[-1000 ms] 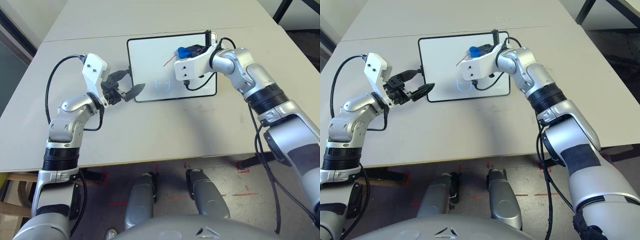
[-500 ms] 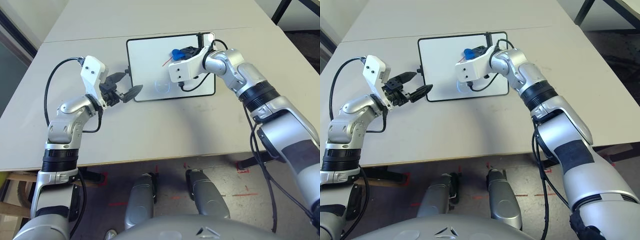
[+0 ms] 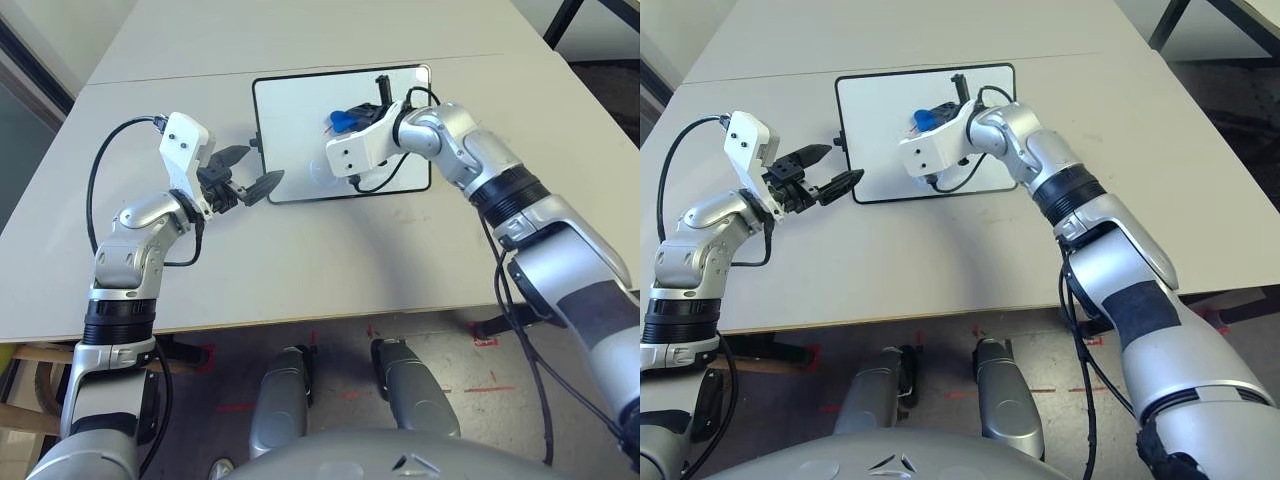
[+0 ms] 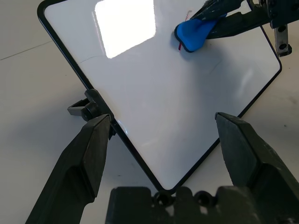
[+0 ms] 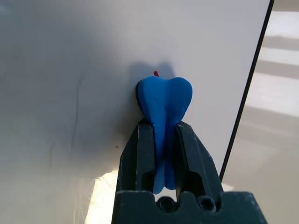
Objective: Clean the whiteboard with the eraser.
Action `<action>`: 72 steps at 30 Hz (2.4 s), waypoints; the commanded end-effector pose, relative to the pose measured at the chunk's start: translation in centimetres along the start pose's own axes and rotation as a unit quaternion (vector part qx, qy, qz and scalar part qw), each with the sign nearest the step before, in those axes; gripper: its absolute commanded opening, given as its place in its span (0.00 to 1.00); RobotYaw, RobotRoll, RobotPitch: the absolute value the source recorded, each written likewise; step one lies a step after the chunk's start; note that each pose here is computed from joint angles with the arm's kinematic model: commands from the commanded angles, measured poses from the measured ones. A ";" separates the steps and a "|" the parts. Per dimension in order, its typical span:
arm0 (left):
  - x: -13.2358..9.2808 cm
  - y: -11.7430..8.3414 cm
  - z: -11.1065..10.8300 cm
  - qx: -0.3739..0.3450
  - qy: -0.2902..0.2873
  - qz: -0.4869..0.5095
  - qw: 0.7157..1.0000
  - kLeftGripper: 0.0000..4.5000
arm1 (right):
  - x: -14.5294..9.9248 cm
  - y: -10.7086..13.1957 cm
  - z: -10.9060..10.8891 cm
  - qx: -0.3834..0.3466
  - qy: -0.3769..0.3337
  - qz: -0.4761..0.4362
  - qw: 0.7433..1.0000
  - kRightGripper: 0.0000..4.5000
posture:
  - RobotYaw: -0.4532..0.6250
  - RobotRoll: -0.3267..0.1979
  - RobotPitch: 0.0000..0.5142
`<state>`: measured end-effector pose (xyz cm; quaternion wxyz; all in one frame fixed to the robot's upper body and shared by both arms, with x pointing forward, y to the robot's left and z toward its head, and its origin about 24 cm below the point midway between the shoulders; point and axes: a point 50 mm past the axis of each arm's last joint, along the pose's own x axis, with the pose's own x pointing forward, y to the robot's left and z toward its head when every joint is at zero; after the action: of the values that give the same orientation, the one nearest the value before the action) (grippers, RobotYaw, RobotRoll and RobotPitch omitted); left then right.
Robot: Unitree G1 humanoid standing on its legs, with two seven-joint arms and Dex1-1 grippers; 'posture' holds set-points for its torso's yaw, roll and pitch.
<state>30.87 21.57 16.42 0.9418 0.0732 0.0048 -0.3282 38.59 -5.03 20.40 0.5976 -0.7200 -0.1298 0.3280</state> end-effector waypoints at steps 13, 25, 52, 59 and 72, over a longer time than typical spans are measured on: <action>0.1 -0.5 0.1 0.002 0.002 0.001 1.000 1.00 | 0.3 0.5 1.4 -0.006 -0.009 0.026 1.000 0.08 | 0.33 0.62 0.36; 0.7 -0.8 -0.1 -0.002 0.006 -0.006 1.000 1.00 | -0.2 -0.4 0.1 -0.016 0.031 0.041 0.999 0.08 | 0.31 0.62 0.35; 1.0 -0.9 -0.5 -0.006 0.006 -0.008 1.000 1.00 | -1.9 -1.8 -4.8 -0.019 0.130 0.065 0.989 0.08 | 0.31 0.62 0.32; 1.1 -0.8 -0.5 -0.005 0.007 -0.008 1.000 1.00 | -1.7 -1.3 -5.2 -0.016 0.129 0.064 0.989 0.08 | 0.30 0.62 0.32; 1.0 -0.8 -0.6 -0.006 0.010 -0.006 1.000 1.00 | -0.5 -1.1 -3.3 -0.014 0.096 0.068 0.993 0.08 | 0.31 0.62 0.33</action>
<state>31.23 20.58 15.80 0.9418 0.0618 0.0117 -0.3302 40.47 -7.81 23.29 0.5854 -0.7606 -0.0481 0.2765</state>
